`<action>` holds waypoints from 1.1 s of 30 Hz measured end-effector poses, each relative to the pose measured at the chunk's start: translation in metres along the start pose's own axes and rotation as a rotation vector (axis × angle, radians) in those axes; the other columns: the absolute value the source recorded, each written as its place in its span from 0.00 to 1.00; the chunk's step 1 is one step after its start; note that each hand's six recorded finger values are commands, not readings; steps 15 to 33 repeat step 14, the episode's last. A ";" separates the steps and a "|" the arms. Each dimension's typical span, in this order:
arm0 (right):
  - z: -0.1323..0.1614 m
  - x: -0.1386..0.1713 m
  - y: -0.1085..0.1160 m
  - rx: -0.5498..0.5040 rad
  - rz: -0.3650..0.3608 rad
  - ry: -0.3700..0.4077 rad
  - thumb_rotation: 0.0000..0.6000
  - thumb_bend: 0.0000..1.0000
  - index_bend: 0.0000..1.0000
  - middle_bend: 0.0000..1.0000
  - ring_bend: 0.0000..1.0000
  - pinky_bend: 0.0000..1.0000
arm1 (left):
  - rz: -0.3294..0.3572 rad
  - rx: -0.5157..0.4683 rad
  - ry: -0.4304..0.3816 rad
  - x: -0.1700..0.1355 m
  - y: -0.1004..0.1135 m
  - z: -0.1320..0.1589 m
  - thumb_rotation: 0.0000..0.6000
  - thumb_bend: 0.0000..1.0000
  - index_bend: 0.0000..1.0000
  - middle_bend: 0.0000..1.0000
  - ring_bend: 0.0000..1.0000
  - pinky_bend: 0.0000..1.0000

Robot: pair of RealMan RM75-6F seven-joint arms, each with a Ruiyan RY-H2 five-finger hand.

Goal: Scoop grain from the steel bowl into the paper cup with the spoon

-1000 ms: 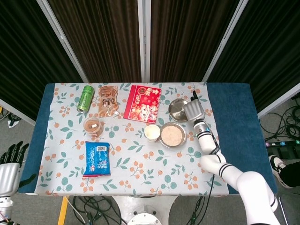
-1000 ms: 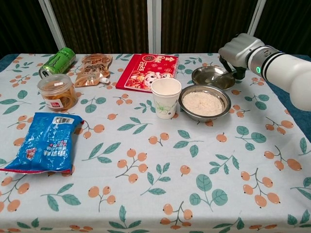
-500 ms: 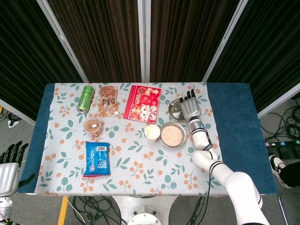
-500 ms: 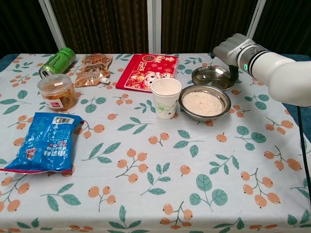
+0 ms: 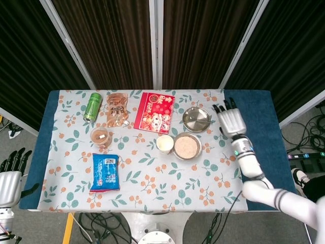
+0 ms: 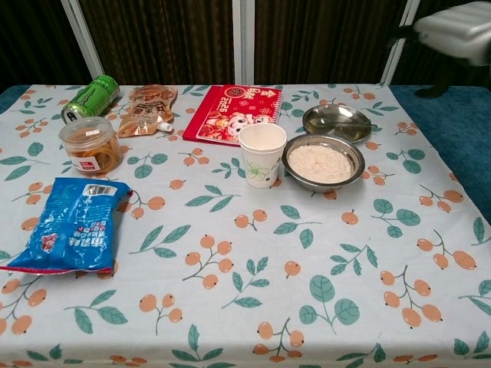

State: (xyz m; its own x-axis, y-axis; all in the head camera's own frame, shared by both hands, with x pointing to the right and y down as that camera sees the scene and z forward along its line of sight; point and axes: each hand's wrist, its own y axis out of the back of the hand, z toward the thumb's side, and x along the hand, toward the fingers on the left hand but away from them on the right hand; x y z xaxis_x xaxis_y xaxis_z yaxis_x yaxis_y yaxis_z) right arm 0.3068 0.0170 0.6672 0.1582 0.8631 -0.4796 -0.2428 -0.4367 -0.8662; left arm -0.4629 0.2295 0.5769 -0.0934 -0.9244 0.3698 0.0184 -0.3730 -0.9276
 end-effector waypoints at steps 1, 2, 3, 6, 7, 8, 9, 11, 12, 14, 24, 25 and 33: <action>-0.012 0.014 0.004 -0.035 -0.008 -0.009 1.00 0.22 0.15 0.21 0.04 0.00 | 0.000 0.002 0.001 0.000 0.000 0.000 1.00 0.06 0.17 0.16 0.10 0.20; -0.028 0.033 0.007 -0.081 -0.020 -0.022 1.00 0.22 0.14 0.21 0.03 0.00 | 0.001 0.003 0.001 0.000 0.001 0.001 1.00 0.06 0.17 0.16 0.10 0.20; -0.039 0.047 0.007 -0.116 -0.030 -0.033 1.00 0.22 0.13 0.20 0.02 0.00 | 0.002 0.004 0.002 0.000 0.001 0.001 1.00 0.06 0.17 0.16 0.10 0.20; -0.069 0.099 0.004 -0.215 -0.073 -0.060 1.00 0.22 0.12 0.18 0.00 0.00 | 0.006 0.006 0.003 -0.002 0.003 0.003 1.00 0.06 0.17 0.16 0.10 0.20; -0.075 0.114 0.002 -0.240 -0.086 -0.061 1.00 0.22 0.12 0.17 0.00 0.00 | 0.007 0.006 0.002 -0.004 0.004 0.004 1.00 0.06 0.17 0.16 0.10 0.20; -0.082 0.135 0.000 -0.270 -0.101 -0.061 1.00 0.22 0.12 0.17 0.00 0.00 | 0.007 0.007 0.000 -0.005 0.004 0.005 1.00 0.06 0.17 0.16 0.10 0.20; -0.085 0.150 -0.001 -0.287 -0.112 -0.057 1.00 0.22 0.12 0.17 0.00 0.00 | 0.008 0.007 -0.001 -0.005 0.005 0.006 1.00 0.06 0.17 0.16 0.10 0.20; -0.089 0.179 -0.001 -0.313 -0.138 -0.043 1.00 0.22 0.11 0.17 0.00 0.00 | 0.010 0.005 -0.006 -0.008 0.006 0.009 1.00 0.06 0.17 0.16 0.10 0.20; -0.090 0.189 -0.002 -0.321 -0.149 -0.041 1.00 0.22 0.11 0.17 0.00 0.00 | 0.010 0.004 -0.007 -0.009 0.007 0.009 1.00 0.06 0.17 0.16 0.10 0.20; -0.091 0.209 -0.003 -0.336 -0.164 -0.037 1.00 0.22 0.11 0.17 0.00 0.00 | 0.009 0.002 -0.007 -0.011 0.007 0.010 1.00 0.06 0.17 0.16 0.10 0.20; -0.091 0.209 -0.003 -0.336 -0.164 -0.037 1.00 0.22 0.11 0.17 0.00 0.00 | 0.009 0.002 -0.007 -0.011 0.007 0.010 1.00 0.06 0.17 0.16 0.10 0.20; -0.091 0.209 -0.003 -0.336 -0.164 -0.037 1.00 0.22 0.11 0.17 0.00 0.00 | 0.009 0.002 -0.007 -0.011 0.007 0.010 1.00 0.06 0.17 0.16 0.10 0.20; -0.091 0.209 -0.003 -0.336 -0.164 -0.037 1.00 0.22 0.11 0.17 0.00 0.00 | 0.009 0.002 -0.007 -0.011 0.007 0.010 1.00 0.06 0.17 0.16 0.10 0.20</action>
